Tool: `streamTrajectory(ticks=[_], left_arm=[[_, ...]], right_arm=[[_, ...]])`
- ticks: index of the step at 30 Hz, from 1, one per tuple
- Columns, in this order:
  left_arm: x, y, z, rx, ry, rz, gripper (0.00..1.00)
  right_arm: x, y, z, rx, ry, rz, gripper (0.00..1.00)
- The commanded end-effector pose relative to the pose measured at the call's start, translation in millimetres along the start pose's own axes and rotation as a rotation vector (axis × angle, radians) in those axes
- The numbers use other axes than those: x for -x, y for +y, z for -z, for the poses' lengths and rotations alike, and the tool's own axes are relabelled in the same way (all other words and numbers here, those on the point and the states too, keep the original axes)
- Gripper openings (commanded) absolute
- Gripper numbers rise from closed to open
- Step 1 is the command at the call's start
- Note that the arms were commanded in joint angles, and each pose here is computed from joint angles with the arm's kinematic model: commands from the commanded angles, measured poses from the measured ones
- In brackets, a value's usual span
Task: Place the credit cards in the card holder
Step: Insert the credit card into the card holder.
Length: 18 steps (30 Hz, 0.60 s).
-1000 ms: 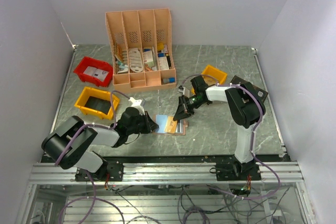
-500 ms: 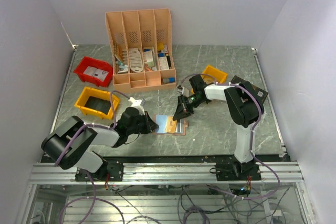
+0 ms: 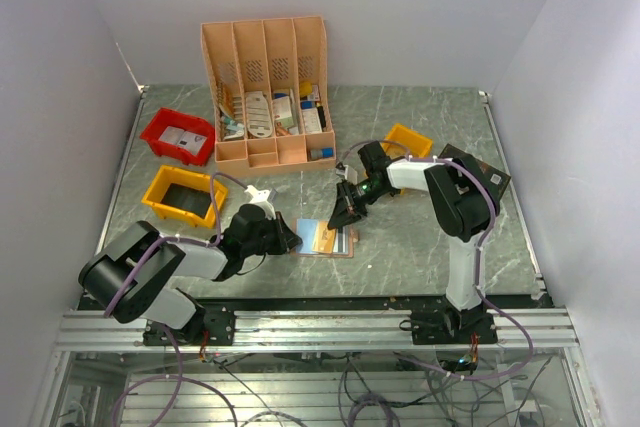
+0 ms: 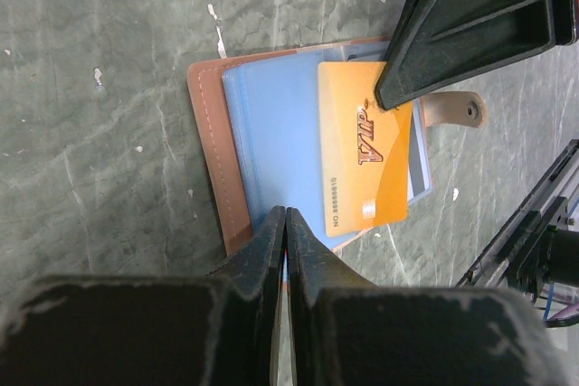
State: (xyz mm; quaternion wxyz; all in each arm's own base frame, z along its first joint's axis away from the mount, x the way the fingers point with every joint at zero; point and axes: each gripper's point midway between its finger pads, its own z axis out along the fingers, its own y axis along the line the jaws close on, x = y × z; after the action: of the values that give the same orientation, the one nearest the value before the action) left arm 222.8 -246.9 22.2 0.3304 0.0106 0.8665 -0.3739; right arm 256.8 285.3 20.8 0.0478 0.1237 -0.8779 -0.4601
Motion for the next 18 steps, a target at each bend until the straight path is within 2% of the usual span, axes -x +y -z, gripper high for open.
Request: streamTrajectory(ticks=[1, 12, 18], left_arm=[[10, -2, -1, -0.003, -0.033, -0.024, 0.13], [17, -11, -1, -0.030, -0.041, -0.032, 0.13], [27, -42, 1, -0.126, -0.049, -0.070, 0.17]], right_arm=[[-2, -22, -11, -0.076, 0.016, 0.006, 0.00], [-1, -20, -16, -0.054, 0.022, 0.005, 0.03], [-1, -21, -19, -0.039, 0.031, -0.002, 0.05]])
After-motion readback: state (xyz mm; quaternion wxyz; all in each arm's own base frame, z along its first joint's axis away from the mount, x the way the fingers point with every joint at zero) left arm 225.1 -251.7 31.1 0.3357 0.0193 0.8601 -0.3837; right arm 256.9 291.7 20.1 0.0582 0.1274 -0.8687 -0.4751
